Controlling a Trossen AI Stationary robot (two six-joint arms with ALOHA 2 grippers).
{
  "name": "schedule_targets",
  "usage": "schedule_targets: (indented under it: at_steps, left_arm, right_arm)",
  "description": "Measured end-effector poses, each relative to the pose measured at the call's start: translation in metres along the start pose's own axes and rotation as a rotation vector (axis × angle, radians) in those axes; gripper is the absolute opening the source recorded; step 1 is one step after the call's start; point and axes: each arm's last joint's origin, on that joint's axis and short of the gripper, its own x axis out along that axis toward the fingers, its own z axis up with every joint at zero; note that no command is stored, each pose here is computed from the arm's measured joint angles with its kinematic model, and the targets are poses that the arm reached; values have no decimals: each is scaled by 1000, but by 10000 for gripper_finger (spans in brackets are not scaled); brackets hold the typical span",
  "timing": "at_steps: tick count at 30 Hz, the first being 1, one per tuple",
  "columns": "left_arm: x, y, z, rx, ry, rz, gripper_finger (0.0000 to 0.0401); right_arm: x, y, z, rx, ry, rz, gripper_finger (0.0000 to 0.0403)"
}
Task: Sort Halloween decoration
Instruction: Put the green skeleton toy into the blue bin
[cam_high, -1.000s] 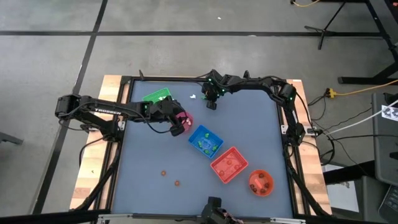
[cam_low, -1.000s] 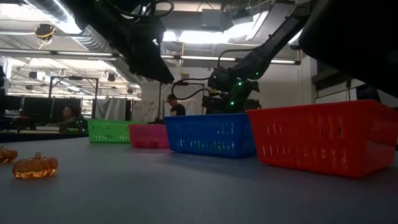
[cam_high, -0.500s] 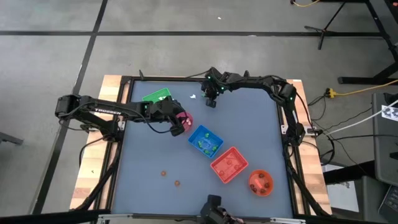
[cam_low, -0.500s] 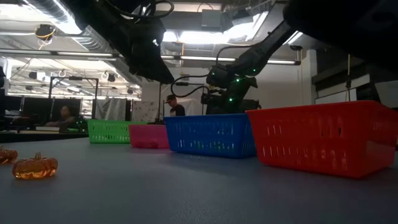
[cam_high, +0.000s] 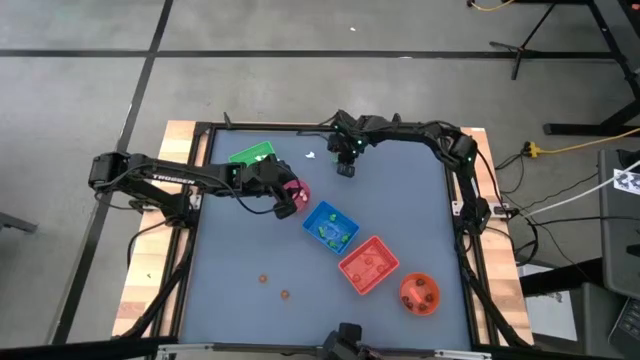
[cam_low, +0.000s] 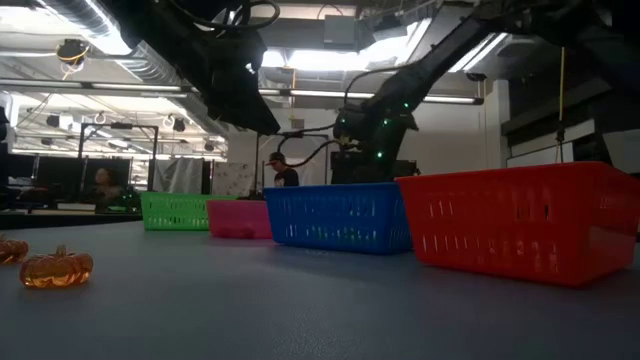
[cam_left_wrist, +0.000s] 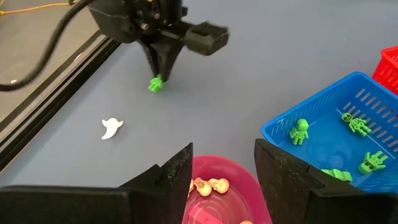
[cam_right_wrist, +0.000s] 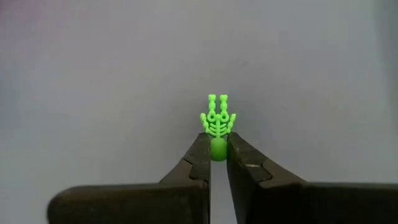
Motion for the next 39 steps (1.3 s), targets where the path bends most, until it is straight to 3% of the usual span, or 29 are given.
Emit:
schedule_targets:
  at_steps: [7, 14, 25, 39]
  left_arm:
    - [0, 0, 0, 4, 0, 0, 156]
    - [0, -1, 0, -1, 4, -23, 156]
    - [-7, -24, -11, 52, 113, -288, 156]
    - [-22, -58, -24, 128, 166, -405, 156]
  right_arm:
    - [-26, 26, 22, -37, 103, 75, 25]
    - [-51, 72, 48, -130, 167, 134, 25]
    - [-55, 156, 62, -303, 198, 201, 26]
    - [-55, 223, 61, -382, 198, 239, 26]
